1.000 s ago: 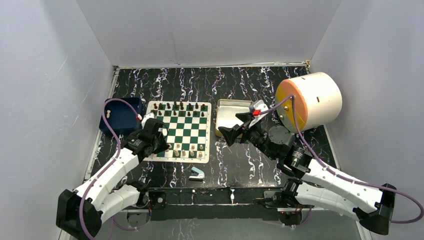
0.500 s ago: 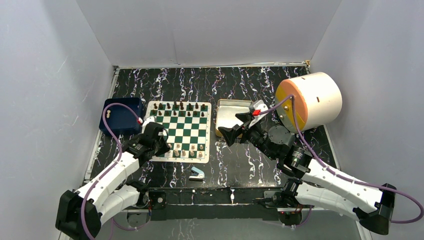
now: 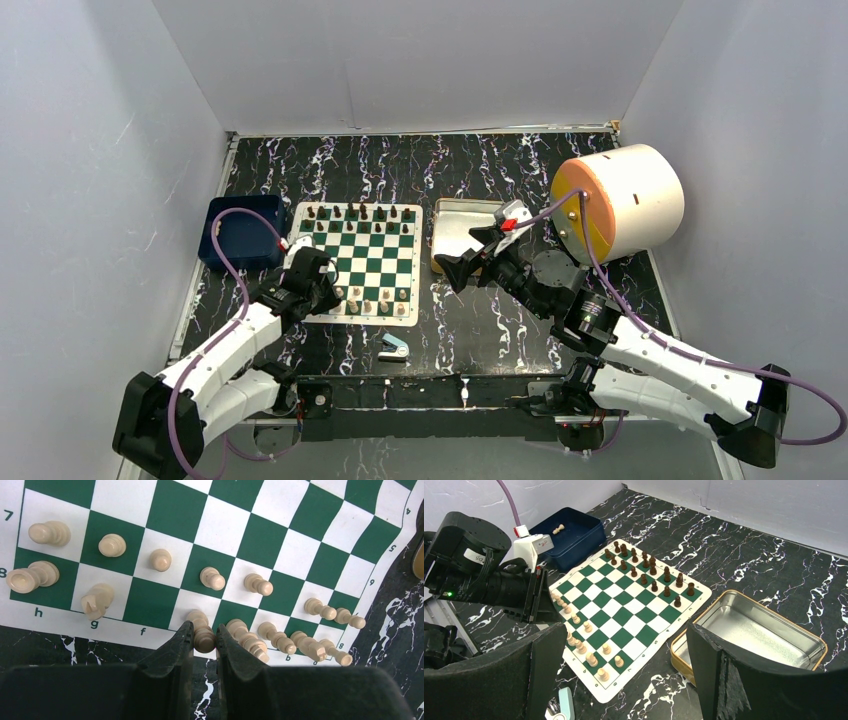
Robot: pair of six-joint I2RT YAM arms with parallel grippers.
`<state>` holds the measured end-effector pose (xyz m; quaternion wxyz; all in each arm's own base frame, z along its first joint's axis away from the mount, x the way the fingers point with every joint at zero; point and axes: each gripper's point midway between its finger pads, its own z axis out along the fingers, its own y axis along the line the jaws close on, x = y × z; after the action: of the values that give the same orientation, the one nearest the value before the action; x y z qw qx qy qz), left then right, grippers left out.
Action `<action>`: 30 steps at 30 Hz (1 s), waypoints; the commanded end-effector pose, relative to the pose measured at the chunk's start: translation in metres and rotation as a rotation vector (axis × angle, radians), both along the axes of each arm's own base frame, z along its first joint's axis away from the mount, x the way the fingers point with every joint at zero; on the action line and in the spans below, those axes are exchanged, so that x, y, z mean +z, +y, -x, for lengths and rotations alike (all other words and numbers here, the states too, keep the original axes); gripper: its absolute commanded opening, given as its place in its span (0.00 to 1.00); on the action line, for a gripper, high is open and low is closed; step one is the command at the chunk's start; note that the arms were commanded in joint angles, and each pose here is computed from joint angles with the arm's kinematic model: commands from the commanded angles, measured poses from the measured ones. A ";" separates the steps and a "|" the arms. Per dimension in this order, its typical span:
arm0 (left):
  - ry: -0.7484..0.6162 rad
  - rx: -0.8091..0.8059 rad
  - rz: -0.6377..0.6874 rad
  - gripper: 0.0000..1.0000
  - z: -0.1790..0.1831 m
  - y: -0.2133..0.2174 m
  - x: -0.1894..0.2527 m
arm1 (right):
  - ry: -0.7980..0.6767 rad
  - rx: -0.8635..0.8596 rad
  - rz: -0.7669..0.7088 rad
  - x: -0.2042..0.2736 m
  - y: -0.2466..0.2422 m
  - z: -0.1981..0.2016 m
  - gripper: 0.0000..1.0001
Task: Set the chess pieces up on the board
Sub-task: Place the chess piece on the chessboard.
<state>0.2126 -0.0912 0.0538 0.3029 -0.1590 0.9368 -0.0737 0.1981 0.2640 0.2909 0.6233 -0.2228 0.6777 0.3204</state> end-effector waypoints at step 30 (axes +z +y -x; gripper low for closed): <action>-0.082 -0.016 -0.007 0.40 -0.022 -0.004 0.044 | 0.008 -0.004 -0.075 0.017 -0.005 0.004 0.99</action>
<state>0.2215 -0.0964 0.0669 0.3101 -0.1475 0.9358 -0.0794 0.1962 0.2624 0.2874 0.6152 -0.2186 0.6852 0.3230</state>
